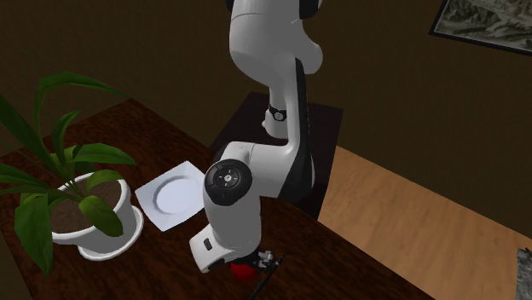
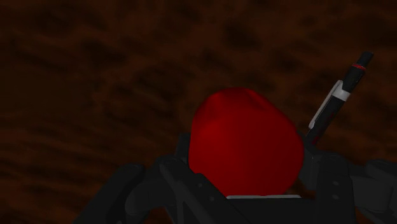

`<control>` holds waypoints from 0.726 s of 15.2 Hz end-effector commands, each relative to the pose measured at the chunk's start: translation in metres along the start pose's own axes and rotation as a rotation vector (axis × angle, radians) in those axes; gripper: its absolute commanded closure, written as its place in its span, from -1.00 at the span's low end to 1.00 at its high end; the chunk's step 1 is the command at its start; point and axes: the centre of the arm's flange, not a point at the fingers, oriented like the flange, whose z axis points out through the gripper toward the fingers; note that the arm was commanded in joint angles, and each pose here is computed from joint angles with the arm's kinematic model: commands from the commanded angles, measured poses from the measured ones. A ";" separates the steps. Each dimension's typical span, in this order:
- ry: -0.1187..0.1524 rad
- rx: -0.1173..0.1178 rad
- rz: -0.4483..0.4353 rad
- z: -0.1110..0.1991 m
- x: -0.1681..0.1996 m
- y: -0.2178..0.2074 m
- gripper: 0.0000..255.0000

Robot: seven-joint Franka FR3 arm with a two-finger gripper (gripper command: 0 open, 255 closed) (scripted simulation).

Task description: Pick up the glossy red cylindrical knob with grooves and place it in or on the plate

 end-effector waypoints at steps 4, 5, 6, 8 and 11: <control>-0.001 -0.001 0.001 -0.025 0.000 0.001 1.00; -0.001 -0.001 0.001 -0.030 0.000 0.001 1.00; -0.001 -0.001 0.001 -0.036 0.000 0.001 1.00; -0.001 -0.001 0.001 -0.046 0.000 0.001 1.00; -0.001 -0.001 0.001 -0.062 0.000 0.001 1.00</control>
